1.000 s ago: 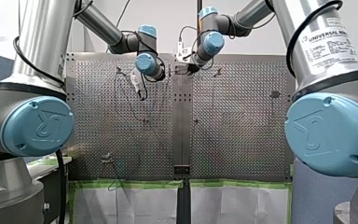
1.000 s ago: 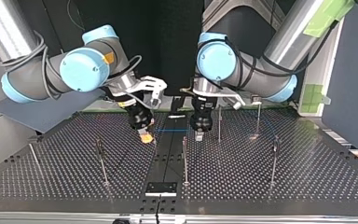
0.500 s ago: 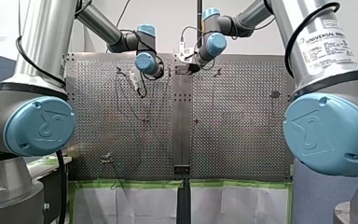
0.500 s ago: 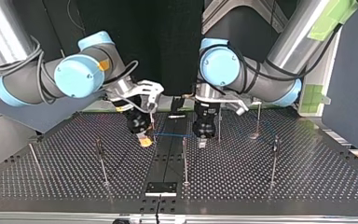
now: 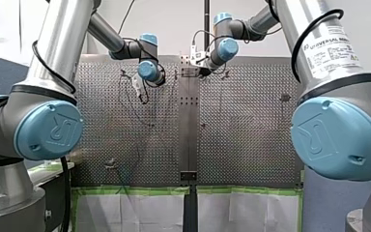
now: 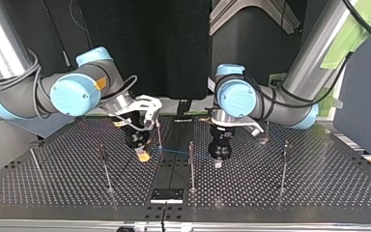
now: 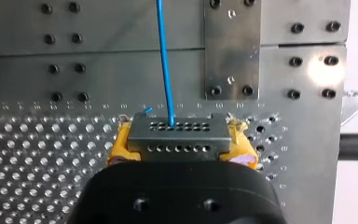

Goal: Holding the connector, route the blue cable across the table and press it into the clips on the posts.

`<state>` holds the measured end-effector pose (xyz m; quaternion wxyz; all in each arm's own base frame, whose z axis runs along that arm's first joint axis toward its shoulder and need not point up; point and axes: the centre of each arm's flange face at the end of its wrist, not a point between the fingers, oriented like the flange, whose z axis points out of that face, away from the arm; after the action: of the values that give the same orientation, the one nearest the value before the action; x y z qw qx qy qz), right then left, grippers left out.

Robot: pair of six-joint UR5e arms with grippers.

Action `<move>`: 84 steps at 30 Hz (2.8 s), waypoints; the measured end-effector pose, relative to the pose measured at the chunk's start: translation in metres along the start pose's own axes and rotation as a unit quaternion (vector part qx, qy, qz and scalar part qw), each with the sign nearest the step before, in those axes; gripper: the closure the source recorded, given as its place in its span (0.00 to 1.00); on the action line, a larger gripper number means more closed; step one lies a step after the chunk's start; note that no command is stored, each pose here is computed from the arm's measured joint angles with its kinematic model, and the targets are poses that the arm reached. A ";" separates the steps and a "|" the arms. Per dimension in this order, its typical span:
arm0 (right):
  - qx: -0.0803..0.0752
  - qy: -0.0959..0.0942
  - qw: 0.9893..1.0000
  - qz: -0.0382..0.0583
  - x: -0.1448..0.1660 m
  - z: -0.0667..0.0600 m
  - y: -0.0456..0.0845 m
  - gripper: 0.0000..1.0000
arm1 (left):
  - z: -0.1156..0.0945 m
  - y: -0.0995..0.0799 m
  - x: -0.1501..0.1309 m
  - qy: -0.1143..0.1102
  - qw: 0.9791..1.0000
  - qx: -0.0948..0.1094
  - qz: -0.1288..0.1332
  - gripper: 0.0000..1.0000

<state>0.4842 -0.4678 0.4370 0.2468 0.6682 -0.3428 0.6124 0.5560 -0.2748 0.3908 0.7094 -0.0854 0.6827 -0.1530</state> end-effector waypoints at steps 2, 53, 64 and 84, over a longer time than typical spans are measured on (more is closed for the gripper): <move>-0.002 0.002 1.000 0.001 0.001 0.002 0.006 1.00 | 0.005 0.000 -0.006 -0.005 1.000 0.002 0.000 1.00; -0.021 0.003 1.000 0.010 0.004 0.009 0.052 1.00 | -0.080 -0.032 -0.028 0.073 0.997 0.010 0.029 0.00; -0.021 0.002 1.000 0.011 0.004 0.009 0.052 1.00 | -0.108 -0.051 -0.031 0.084 0.995 0.044 0.028 0.00; -0.026 0.002 1.000 0.011 0.005 0.009 0.059 1.00 | -0.129 -0.136 -0.018 0.047 0.996 0.070 0.040 0.00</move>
<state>0.4453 -0.5131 0.4353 0.2581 0.6562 -0.3655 0.6076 0.4139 -0.3856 0.4455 0.6864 -0.0006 0.7057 -0.1755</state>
